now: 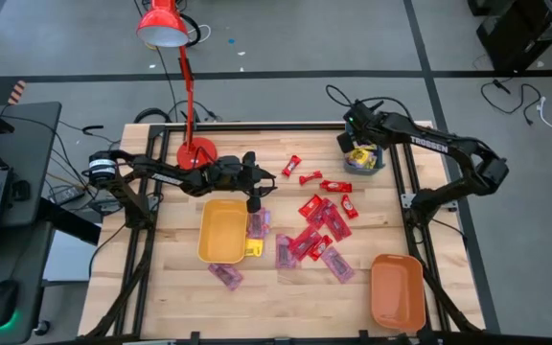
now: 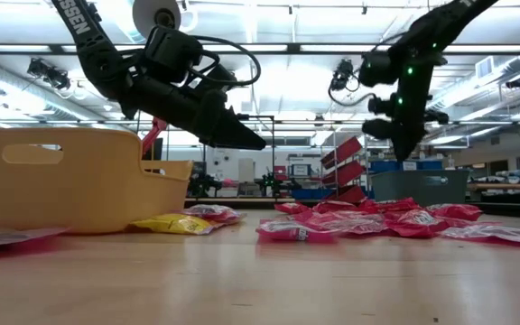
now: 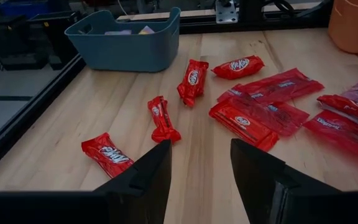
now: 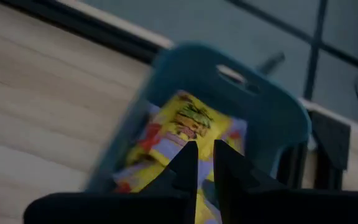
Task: Sort candy
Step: Put the yellow candy pack into the blue bin
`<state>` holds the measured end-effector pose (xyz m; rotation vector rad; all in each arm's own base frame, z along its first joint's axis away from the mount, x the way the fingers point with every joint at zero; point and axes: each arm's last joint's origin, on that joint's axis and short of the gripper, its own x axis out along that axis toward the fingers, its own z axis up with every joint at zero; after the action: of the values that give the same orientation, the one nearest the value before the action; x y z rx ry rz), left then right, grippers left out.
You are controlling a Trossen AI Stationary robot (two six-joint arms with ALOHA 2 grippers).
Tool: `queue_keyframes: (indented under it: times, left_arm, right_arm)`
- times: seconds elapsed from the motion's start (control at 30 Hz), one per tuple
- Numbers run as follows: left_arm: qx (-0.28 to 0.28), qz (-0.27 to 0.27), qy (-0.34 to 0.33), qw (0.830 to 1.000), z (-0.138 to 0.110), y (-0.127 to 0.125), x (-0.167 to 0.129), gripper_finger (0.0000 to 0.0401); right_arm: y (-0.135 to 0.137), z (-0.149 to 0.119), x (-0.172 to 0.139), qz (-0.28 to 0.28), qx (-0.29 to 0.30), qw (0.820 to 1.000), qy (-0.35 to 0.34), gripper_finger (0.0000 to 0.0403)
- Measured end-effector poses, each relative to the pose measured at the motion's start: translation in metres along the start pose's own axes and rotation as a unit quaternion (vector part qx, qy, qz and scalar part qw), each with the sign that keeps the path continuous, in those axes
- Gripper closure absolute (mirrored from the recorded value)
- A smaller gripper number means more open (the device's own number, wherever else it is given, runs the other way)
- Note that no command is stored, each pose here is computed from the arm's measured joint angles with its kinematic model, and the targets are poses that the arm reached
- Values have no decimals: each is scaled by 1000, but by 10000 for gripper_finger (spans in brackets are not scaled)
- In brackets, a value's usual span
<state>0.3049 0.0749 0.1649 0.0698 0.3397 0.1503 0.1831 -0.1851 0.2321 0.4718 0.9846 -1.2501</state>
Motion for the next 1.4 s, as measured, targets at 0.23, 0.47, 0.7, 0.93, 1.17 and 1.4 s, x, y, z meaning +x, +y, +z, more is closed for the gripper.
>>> queue_keyframes:
  times: [0.23,0.47,0.7,0.93,1.17,1.4]
  left_arm:
    - [0,-16,-2,1000,0,-1,0,233]
    - [0,-70,-11,997,1,-4,0,233]
    - [-3,-73,-6,997,1,-4,-1,233]
    - [4,-70,7,997,24,-3,-31,233]
    - [37,-63,1,997,43,-3,-60,233]
    - [34,-48,45,997,43,-3,-79,233]
  right_arm:
    - [12,0,-56,100,-56,985,-129,364]
    - [43,-13,-96,263,-165,931,-191,364]
    - [79,-28,-107,308,-232,897,-215,364]
    - [103,-42,-109,327,-273,880,-211,364]
    - [135,-52,-96,338,-298,869,-206,364]
    - [167,-62,-81,351,-315,854,-221,364]
